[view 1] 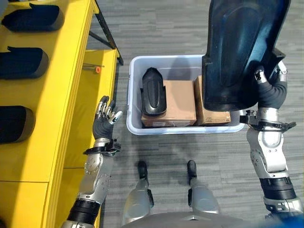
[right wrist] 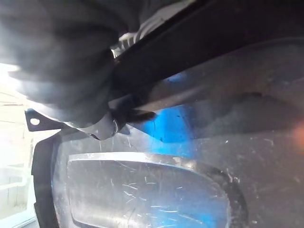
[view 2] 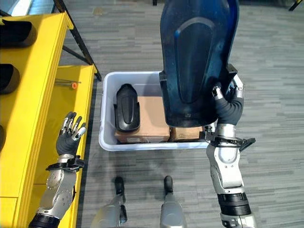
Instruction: Move parts from the plastic box to the shelf.
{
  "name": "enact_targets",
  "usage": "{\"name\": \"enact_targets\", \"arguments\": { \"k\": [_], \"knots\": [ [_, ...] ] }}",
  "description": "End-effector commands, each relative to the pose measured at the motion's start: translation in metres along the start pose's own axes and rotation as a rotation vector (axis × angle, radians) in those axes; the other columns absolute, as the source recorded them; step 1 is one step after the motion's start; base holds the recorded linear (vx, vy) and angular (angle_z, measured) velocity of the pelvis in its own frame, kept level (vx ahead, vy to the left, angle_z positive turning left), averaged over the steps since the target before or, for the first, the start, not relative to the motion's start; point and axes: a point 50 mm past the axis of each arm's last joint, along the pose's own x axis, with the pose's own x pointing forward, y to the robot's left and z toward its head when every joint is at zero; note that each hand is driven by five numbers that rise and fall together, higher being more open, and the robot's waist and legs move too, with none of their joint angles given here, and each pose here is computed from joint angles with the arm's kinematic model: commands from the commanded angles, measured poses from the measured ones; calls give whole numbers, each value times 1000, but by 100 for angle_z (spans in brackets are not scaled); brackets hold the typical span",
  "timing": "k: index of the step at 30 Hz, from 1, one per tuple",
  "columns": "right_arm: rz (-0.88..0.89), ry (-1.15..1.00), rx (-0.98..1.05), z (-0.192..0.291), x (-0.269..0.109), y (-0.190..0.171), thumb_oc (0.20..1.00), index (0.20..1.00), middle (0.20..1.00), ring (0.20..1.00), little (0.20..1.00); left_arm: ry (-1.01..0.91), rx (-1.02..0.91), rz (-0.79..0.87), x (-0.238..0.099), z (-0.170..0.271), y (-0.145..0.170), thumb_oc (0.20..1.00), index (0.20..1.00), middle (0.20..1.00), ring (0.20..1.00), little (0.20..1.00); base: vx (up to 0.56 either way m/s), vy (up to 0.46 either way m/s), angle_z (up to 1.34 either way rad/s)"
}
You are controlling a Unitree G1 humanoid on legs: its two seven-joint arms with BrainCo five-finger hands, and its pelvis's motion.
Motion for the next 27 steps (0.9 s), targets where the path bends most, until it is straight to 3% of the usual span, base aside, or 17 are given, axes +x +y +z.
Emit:
{"name": "enact_targets", "arguments": {
  "k": [1, 6, 13, 18, 27],
  "knots": [
    [114, -199, 135, 34, 16, 16, 200, 200, 200, 200, 200, -68, 45, -28, 5, 15, 6, 1000, 1000, 1000, 1000, 1000, -41, -213, -8],
    [151, -269, 197, 48, 26, 26, 200, 200, 200, 200, 200, -10, 4, -9, -3, 1, 7, 1000, 1000, 1000, 1000, 1000, -180, -219, 56],
    [209, -102, 232, 23, 9, 30, 200, 200, 200, 200, 200, -13, -25, -12, -3, 0, 5, 1000, 1000, 1000, 1000, 1000, -203, -46, 153],
    [200, -8, 270, 11, -5, 24, 200, 200, 200, 200, 200, -5, -49, -43, 2, -3, -6, 1000, 1000, 1000, 1000, 1000, -20, 161, 125],
    [206, 153, 260, -18, -22, 33, 200, 200, 200, 200, 200, -23, 60, 6, -7, 8, 15, 1000, 1000, 1000, 1000, 1000, 38, 296, 72]
  ]
}}
